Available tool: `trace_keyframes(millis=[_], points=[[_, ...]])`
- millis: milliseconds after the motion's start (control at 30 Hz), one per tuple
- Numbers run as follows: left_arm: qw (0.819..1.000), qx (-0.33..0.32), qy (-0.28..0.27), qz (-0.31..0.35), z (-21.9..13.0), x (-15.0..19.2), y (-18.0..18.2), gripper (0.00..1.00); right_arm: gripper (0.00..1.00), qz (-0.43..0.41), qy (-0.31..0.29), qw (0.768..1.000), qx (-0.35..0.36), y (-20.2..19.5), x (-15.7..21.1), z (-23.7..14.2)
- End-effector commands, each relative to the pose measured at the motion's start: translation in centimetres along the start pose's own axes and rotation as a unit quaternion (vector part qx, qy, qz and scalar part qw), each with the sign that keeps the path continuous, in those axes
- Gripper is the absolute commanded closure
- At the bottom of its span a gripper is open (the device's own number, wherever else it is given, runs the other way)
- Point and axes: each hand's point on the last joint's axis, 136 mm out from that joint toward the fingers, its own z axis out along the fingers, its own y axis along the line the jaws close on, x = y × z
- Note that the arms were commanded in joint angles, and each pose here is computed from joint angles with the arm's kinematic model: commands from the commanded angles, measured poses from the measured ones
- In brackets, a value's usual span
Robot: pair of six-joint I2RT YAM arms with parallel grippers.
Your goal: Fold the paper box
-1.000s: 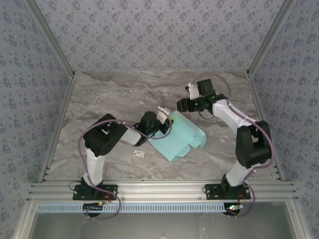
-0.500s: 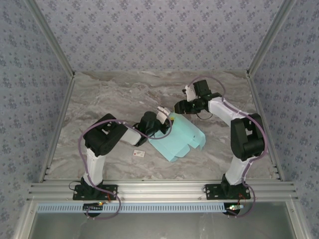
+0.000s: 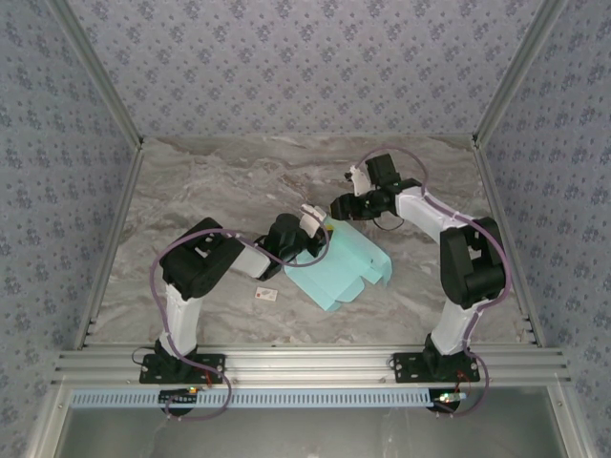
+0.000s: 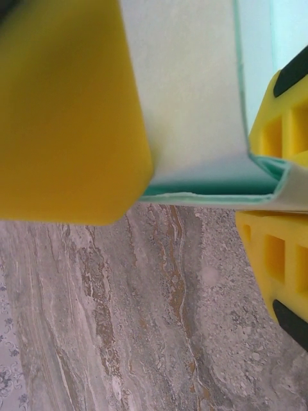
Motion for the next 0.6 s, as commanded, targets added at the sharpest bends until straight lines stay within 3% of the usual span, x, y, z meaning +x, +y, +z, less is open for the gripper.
trace_keyframes(millis=[0,333,567], points=[[1.0,0.011,0.002,0.008,0.4,0.3,-0.3,0.83,0.46,0.005,0.048,0.997,0.052,-1.9,2.8,0.9],[1.0,0.013,0.001,0.014,0.1,0.4,-0.4,0.83,0.46,-0.001,0.063,0.995,0.081,-2.5,4.2,1.5],[1.0,0.008,0.004,0.014,-0.1,0.0,-0.3,0.93,0.45,0.0,0.027,0.998,0.06,-1.5,1.3,-0.4]])
